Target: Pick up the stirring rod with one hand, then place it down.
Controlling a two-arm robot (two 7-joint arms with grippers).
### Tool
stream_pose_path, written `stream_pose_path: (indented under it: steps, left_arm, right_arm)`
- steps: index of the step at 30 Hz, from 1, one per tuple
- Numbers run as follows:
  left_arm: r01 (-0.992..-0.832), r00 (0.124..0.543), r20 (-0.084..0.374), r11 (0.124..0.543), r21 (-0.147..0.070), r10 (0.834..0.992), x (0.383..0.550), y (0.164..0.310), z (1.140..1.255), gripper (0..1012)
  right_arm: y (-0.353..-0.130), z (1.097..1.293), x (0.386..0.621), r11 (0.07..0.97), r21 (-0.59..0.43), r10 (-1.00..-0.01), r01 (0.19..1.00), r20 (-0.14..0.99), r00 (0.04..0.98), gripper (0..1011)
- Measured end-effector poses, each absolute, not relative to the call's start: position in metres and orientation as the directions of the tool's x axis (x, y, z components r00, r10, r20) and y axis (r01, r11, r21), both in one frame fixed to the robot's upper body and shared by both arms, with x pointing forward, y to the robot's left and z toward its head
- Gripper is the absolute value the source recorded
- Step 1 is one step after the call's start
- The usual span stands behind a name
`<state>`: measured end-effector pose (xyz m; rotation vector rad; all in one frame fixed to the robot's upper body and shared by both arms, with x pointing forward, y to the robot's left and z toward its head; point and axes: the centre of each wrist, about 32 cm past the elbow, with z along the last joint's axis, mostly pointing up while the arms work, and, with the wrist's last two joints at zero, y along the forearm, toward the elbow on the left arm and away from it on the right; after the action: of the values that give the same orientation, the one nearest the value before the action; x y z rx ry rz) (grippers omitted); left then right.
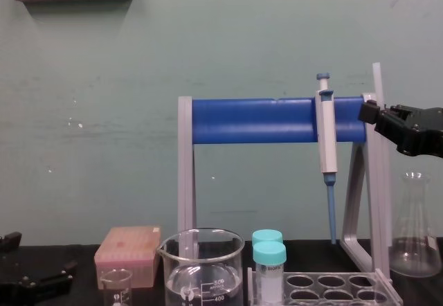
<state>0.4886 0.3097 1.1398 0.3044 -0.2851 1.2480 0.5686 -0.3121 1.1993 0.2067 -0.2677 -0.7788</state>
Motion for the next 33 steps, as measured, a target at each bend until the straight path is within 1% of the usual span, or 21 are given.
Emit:
stream_pose_path:
  steps: [33]
  left_arm:
    - [-0.955,0.292,0.374,0.287,0.070,0.880,0.4886,0.3097,1.1398,1000]
  right_arm:
    - [-0.3121,1.1993,0.5686,0.694,0.281,-0.715,0.662,0.161,0.681,67]
